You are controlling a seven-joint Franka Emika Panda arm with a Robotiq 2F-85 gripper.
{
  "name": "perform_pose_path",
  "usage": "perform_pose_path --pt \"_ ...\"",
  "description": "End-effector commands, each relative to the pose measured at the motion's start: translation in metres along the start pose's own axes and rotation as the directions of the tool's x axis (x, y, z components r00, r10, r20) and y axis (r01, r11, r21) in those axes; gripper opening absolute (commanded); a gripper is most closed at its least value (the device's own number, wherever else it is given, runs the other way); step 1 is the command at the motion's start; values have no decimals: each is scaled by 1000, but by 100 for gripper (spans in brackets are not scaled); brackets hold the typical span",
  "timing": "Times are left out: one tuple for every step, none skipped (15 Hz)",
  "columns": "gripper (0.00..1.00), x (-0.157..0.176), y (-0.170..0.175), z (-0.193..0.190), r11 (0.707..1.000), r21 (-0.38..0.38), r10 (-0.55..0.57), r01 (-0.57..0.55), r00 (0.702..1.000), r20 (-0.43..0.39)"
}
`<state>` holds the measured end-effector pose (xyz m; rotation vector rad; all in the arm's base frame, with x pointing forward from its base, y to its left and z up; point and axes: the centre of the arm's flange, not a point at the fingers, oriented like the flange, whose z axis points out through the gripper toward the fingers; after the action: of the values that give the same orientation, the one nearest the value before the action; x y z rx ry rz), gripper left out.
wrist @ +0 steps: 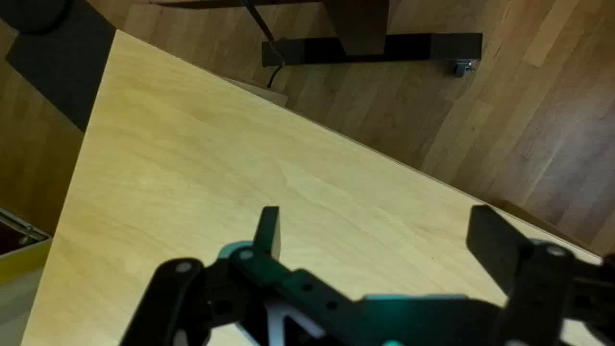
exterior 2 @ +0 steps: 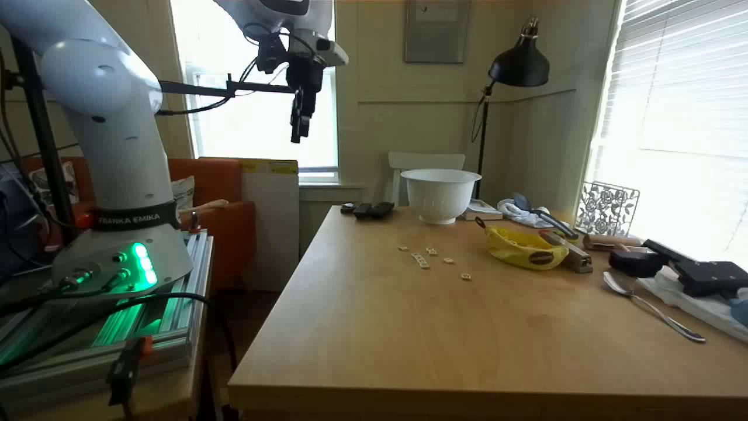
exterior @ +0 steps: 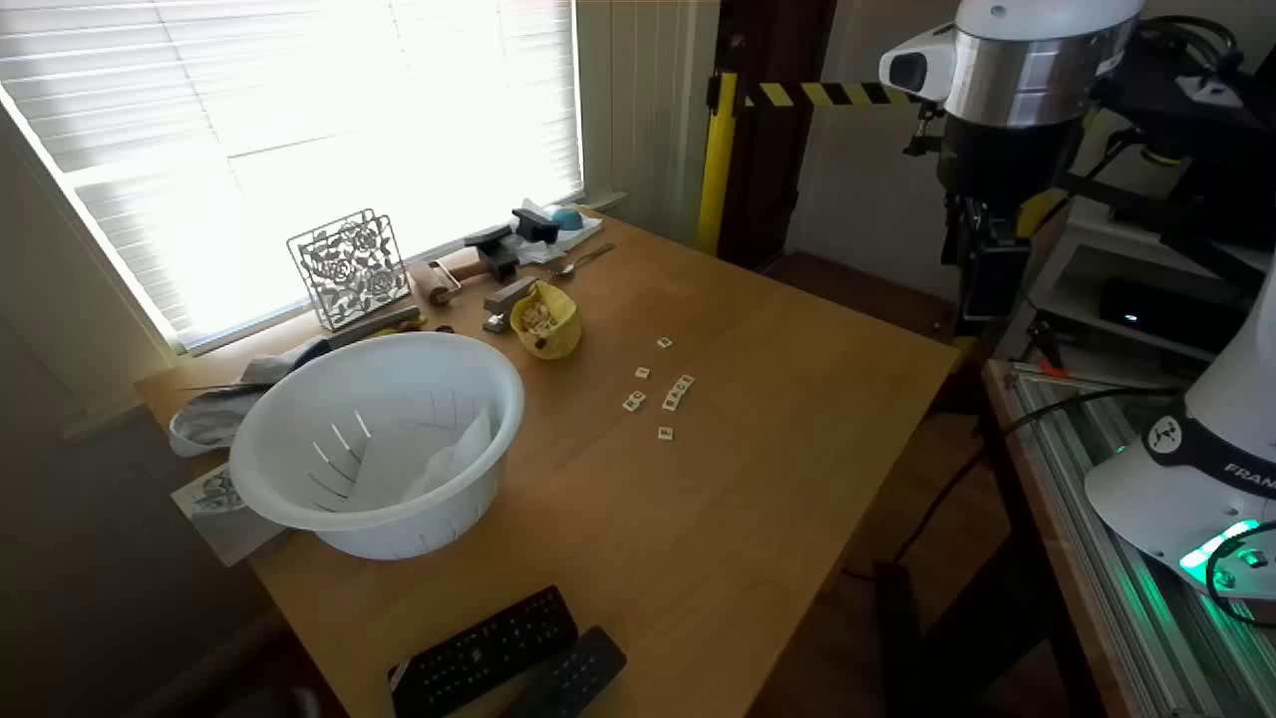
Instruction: Slide two letters to the left
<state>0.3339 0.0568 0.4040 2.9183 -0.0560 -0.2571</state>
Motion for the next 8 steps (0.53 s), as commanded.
perform_pose_path --pt "100 0 0 0 1000 0 0 0 1000 0" --pt "100 0 0 0 1000 0 0 0 1000 0" --pt "100 0 0 0 1000 0 0 0 1000 0" --pt "100 0 0 0 1000 0 0 0 1000 0" --pt "100 0 0 0 1000 0 0 0 1000 0" --pt "100 0 0 0 1000 0 0 0 1000 0" --pt "100 10 1 5 999 -9 35 -35 999 14" --pt "100 14 11 8 998 -9 64 -64 998 19"
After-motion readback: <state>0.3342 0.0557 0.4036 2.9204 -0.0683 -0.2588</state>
